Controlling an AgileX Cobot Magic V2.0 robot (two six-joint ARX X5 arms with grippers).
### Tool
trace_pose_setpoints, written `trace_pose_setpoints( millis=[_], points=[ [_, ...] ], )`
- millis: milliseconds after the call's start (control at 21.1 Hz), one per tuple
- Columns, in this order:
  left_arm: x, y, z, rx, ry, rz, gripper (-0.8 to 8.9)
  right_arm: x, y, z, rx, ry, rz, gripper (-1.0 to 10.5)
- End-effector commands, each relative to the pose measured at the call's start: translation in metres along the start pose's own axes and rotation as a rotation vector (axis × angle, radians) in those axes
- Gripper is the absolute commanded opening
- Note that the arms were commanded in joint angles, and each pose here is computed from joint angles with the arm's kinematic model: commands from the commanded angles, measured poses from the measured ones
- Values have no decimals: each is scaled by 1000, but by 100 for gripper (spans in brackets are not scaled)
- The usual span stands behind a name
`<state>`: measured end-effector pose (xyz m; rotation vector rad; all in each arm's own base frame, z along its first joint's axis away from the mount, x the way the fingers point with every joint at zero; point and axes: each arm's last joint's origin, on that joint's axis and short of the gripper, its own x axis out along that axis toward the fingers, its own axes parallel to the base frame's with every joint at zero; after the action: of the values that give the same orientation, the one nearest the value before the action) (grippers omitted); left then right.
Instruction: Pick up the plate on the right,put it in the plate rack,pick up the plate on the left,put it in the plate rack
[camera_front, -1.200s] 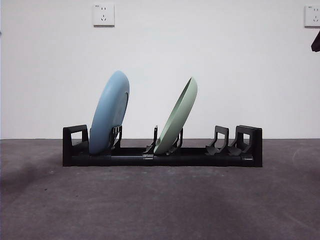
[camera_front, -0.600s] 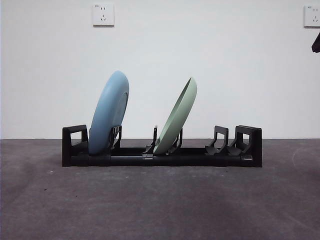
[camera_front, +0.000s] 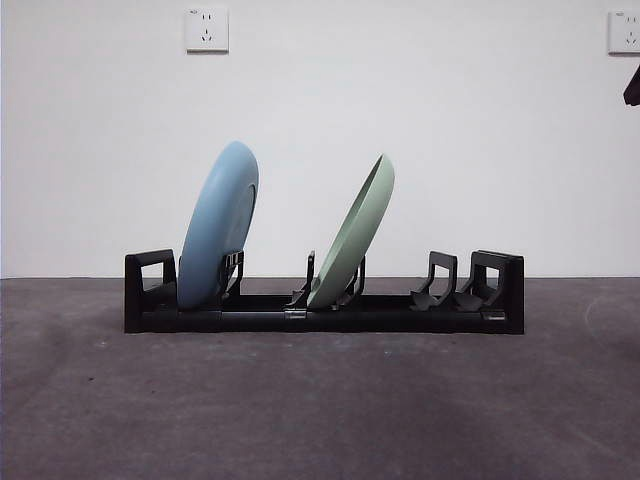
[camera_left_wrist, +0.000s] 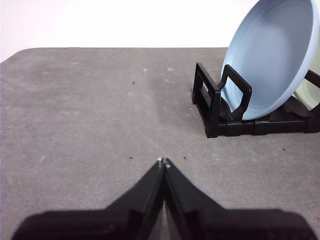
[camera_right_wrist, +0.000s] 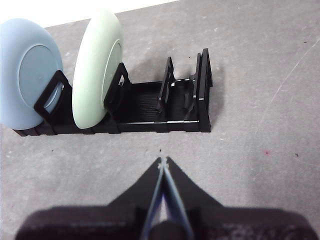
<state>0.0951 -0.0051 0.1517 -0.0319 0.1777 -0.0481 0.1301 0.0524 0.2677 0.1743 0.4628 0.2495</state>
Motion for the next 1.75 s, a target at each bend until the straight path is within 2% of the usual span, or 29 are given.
trace_pose_setpoints(
  millis=[47, 568, 662, 804, 946, 1041, 1135, 1372, 1750],
  points=[
    [2, 0, -5, 4, 10, -3, -3, 1, 0, -1, 10, 0, -2, 1],
    [2, 0, -5, 4, 10, -3, -3, 1, -1, -2, 9, 6, -4, 1],
    [2, 0, -5, 4, 10, -3, -3, -2, -1, -1, -70, -10, -6, 1],
    [2, 0, -5, 4, 10, -3, -3, -20, -7, 3, -192, -119, -38, 1],
    [2, 0, -5, 4, 10, -3, -3, -30, -20, -6, -170, -282, -93, 1],
    [2, 0, -5, 4, 10, -3, -3, -28, -29, -24, -184, -369, -100, 1],
    [2, 0, -5, 4, 10, -3, -3, -23, -39, -44, -180, -417, -146, 1],
    [2, 0, -5, 4, 10, -3, -3, -9, -52, -81, -151, -420, -187, 1],
    [2, 0, -5, 4, 10, -3, -3, 4, -58, -104, -147, -373, -191, 1]
  ],
)
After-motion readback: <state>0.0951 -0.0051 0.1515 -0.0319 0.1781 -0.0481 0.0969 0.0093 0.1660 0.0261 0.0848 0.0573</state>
